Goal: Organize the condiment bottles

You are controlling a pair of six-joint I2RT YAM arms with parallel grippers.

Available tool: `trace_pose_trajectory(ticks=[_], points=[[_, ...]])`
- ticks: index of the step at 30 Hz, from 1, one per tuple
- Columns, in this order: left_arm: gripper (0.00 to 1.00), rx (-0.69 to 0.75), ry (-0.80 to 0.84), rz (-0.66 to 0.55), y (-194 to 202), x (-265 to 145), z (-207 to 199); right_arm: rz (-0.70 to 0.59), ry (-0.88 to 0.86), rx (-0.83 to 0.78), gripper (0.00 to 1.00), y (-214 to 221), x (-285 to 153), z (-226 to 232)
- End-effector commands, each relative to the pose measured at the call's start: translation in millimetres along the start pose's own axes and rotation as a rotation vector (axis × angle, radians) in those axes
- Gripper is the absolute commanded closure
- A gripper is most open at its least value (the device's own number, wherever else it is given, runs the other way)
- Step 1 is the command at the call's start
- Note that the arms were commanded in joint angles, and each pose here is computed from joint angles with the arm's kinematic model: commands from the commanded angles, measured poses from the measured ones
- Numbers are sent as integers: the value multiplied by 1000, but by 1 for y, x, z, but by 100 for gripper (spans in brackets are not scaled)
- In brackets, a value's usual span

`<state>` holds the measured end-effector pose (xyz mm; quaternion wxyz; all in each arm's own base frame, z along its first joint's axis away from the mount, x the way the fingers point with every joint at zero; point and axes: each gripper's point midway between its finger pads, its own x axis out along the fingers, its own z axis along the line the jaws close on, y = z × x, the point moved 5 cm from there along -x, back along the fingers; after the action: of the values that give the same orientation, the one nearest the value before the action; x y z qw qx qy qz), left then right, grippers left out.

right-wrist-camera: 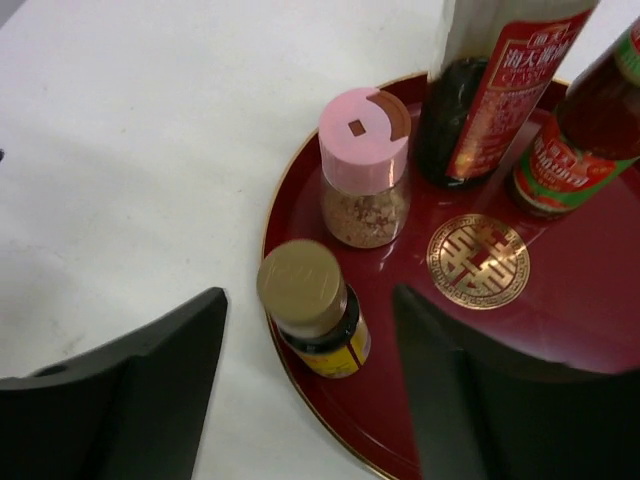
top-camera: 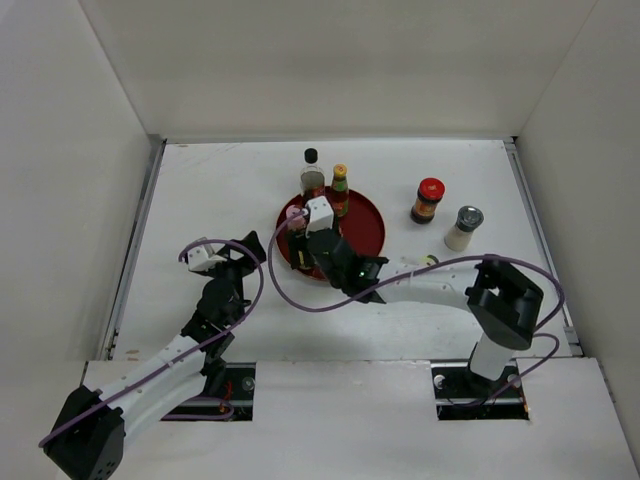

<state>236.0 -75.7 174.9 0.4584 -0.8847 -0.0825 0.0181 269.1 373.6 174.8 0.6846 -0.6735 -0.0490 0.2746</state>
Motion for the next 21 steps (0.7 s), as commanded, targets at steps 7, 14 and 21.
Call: trace_pose_trajectory(ticks=[7, 14, 21], points=[[19, -34, 29, -10, -4, 0, -7, -239, 16, 163, 4, -80, -72, -44], [19, -40, 41, -8, -5, -1, -10, -172, 482, 225, 2, -24, -125, -179], [18, -31, 41, 6, -1, -1, -11, 108, 647, 279, 1, 58, -161, -227]])
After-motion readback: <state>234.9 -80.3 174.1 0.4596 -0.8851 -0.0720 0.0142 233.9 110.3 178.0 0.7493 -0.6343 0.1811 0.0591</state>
